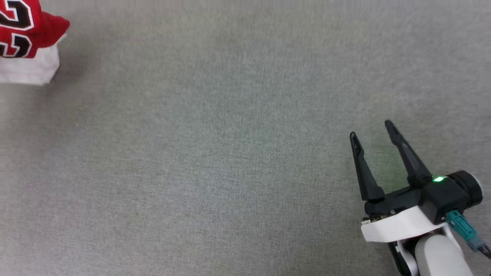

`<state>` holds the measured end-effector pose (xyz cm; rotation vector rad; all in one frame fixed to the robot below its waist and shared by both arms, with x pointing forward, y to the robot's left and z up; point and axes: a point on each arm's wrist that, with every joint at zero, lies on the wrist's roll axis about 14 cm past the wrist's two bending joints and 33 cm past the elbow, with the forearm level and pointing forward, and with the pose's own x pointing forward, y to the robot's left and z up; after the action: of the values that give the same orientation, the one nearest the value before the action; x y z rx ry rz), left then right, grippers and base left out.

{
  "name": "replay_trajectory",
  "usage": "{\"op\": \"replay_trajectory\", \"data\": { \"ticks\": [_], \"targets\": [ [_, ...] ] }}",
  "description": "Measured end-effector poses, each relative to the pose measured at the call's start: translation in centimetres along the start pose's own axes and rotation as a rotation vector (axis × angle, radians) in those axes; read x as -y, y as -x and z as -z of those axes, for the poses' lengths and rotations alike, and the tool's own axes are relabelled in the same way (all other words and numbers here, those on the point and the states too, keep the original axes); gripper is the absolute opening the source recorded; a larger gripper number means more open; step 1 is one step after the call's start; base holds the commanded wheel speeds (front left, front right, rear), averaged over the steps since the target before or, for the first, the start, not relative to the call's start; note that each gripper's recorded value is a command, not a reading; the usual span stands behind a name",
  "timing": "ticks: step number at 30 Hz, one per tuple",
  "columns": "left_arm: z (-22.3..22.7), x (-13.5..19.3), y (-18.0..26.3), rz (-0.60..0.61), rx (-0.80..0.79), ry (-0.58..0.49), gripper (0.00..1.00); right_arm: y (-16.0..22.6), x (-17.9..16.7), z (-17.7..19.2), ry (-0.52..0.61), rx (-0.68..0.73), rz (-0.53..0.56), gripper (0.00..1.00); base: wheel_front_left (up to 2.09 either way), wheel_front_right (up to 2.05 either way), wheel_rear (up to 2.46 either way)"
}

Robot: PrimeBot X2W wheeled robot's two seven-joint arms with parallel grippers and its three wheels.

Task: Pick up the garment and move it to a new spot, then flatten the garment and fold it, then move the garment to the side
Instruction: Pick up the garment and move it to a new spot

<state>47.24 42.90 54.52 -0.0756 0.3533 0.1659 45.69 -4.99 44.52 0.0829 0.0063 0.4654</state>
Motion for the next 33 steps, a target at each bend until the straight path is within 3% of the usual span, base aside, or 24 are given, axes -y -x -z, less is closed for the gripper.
{"op": "replay_trajectory", "data": {
  "ticks": [7, 15, 25, 33],
  "targets": [
    [-9.3, 4.9, 4.7, 0.142, 0.313, -0.202, 0.0, 1.9, -0.5, -3.9, 0.001, 0.071, 0.03, 1.0, 0.0, 0.0, 0.0],
    [-12.6, 15.0, 7.2, 0.365, 0.517, -0.29, 0.0, 4.2, 0.0, -7.3, 0.012, 0.146, 0.084, 1.0, 0.0, 0.0, 0.0],
    [-6.9, 30.8, 7.1, 0.682, 0.555, -0.252, 0.0, 7.1, 3.0, -9.1, 0.042, 0.182, 0.197, 1.0, 0.0, 0.0, 0.0],
    [4.5, 37.8, 5.4, 0.766, 0.387, -0.294, 0.0, 9.1, 5.5, -9.7, 0.057, 0.196, 0.288, 1.0, 0.0, 0.0, 0.0]
  ]
}}
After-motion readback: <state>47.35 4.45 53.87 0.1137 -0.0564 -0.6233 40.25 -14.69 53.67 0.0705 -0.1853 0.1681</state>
